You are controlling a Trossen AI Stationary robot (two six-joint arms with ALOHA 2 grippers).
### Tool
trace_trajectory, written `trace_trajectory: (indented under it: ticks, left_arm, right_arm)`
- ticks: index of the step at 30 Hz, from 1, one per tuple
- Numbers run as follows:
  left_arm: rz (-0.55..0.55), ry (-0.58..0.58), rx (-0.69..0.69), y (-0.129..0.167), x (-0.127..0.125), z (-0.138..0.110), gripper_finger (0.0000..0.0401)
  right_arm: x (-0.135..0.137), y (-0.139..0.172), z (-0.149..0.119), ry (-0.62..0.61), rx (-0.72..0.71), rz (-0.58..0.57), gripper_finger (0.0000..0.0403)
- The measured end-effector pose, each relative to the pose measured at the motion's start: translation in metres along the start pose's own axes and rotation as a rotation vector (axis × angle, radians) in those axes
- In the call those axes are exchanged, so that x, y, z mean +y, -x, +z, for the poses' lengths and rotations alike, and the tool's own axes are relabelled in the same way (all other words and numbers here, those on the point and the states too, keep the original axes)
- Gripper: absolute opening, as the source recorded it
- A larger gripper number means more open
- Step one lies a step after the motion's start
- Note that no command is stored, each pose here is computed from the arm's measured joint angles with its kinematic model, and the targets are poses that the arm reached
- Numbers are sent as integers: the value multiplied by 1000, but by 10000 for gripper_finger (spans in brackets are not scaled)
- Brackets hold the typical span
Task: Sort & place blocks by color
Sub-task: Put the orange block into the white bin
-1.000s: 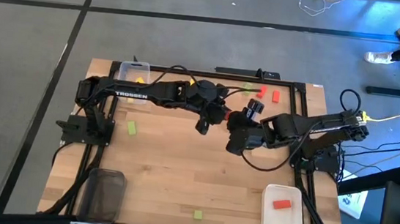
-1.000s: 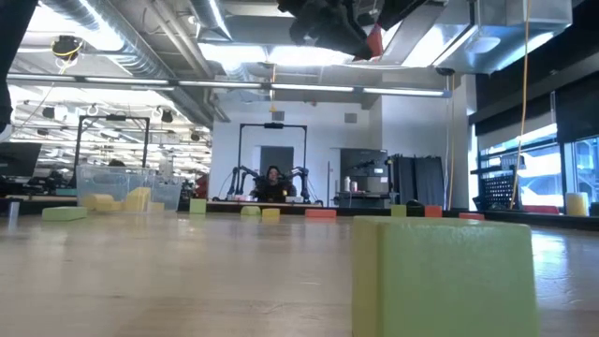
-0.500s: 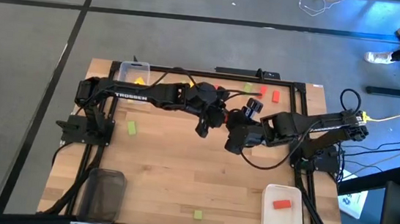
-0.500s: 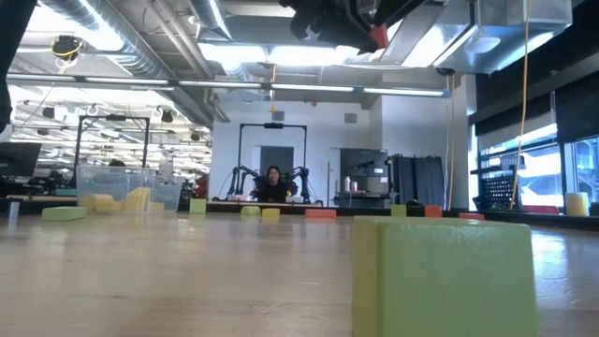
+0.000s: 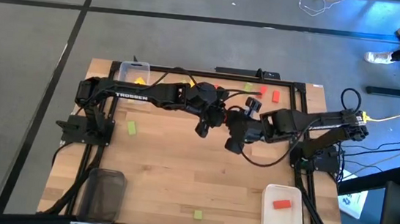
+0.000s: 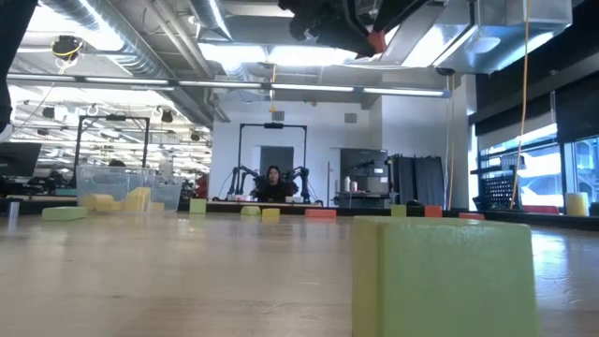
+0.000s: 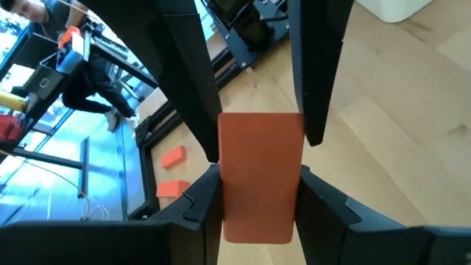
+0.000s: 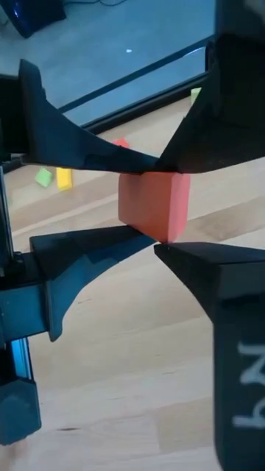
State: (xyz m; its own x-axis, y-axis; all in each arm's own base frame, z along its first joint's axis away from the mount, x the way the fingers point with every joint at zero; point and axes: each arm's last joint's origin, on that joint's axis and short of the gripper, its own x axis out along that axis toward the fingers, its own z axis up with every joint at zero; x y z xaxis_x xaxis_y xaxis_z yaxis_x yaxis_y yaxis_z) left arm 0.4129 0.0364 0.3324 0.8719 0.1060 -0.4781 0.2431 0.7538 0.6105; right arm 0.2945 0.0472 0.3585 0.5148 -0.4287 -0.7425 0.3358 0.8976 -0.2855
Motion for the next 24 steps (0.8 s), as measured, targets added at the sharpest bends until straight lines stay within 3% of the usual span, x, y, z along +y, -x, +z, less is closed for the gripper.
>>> trace_trajectory:
  ticks: [11,17,24]
  left_arm:
    - [19,13,17,0,0,0,123]
    - [34,-26,17,0,1,1,183]
    - [130,-47,97,4,5,0,193]
  right_arm:
    - [-3,-2,2,-4,-3,2,127]
    - [-3,-2,3,-25,-8,8,125]
    - [-5,-1,-2,-56,30,-22,125]
